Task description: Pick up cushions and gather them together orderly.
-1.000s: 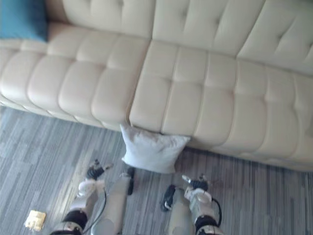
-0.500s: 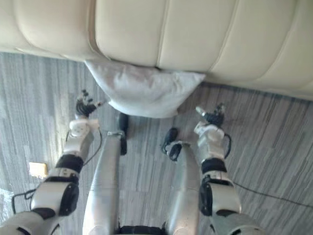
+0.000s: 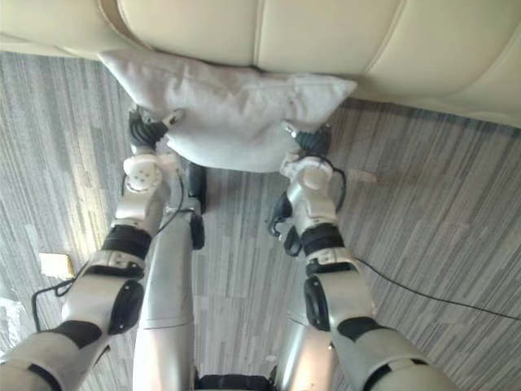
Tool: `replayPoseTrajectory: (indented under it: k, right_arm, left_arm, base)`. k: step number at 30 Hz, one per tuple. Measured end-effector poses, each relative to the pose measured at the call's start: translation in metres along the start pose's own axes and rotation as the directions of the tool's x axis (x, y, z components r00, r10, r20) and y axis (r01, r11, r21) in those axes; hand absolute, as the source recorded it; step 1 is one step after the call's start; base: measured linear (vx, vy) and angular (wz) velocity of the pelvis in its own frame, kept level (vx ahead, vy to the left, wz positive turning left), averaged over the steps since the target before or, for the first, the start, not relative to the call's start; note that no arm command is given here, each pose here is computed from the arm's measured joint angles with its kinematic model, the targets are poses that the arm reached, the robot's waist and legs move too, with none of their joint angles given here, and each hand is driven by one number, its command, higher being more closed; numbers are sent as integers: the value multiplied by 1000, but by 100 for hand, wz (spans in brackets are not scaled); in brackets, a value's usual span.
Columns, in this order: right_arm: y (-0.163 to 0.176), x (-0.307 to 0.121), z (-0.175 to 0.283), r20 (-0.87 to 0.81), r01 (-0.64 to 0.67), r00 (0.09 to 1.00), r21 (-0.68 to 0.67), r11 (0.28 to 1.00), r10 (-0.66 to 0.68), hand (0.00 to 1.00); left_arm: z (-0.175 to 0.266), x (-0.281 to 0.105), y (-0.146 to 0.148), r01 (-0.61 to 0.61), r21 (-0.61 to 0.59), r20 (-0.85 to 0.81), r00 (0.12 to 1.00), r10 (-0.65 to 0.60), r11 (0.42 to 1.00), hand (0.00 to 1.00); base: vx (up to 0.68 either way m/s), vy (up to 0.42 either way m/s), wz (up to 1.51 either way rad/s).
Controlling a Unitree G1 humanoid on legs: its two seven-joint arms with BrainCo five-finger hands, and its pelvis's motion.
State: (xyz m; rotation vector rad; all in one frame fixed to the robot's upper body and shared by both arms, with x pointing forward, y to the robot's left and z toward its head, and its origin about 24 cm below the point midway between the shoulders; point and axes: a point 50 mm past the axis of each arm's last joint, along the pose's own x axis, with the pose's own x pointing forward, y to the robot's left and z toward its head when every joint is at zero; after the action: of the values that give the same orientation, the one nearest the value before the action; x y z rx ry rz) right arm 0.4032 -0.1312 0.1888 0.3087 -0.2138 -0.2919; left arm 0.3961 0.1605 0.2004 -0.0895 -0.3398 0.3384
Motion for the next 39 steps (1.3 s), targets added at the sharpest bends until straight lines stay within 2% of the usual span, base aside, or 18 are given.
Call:
replayPoseTrajectory:
  k: [4, 10, 16, 20, 25, 32, 39]
  right_arm:
    - [-2, 1, 3, 16, 1, 1000, -24, 1000, -1, 100]
    - [3, -8, 13, 83, -49, 995, 16, 999, 48, 100]
    - [-6, -26, 3, 109, -68, 992, 53, 996, 62, 100]
    - [-27, -53, -8, 149, -66, 987, 80, 995, 53, 100]
    - [-57, -95, -26, 154, -31, 988, 65, 997, 20, 100]
    - [-80, -165, -60, 39, -108, 993, -91, 990, 112, 100]
    - [-100, -200, -82, -89, -131, 989, -180, 975, 116, 100]
  left_arm:
    - [11, 1, 0, -20, -15, 37, 999, 20, 1000, 100]
    - [27, 0, -7, 0, -40, 106, 994, 4, 999, 100]
    - [22, -18, -8, 31, -90, 127, 992, -20, 995, 100]
    - [1, -48, -10, 86, -89, 119, 990, -75, 992, 100]
    - [-28, -100, -8, 109, -158, 44, 994, -104, 981, 100]
    - [-64, -169, 37, 37, -161, -112, 992, -56, 986, 100]
    - [-86, -214, 57, 38, -121, -248, 966, -67, 992, 100]
  base:
    - [-33, 11, 5]
    - [-47, 8, 2]
    - [-38, -15, -5]
    - [10, -11, -4]
    - [122, -13, 2]
    - [189, -28, 7]
    - [157, -8, 7]
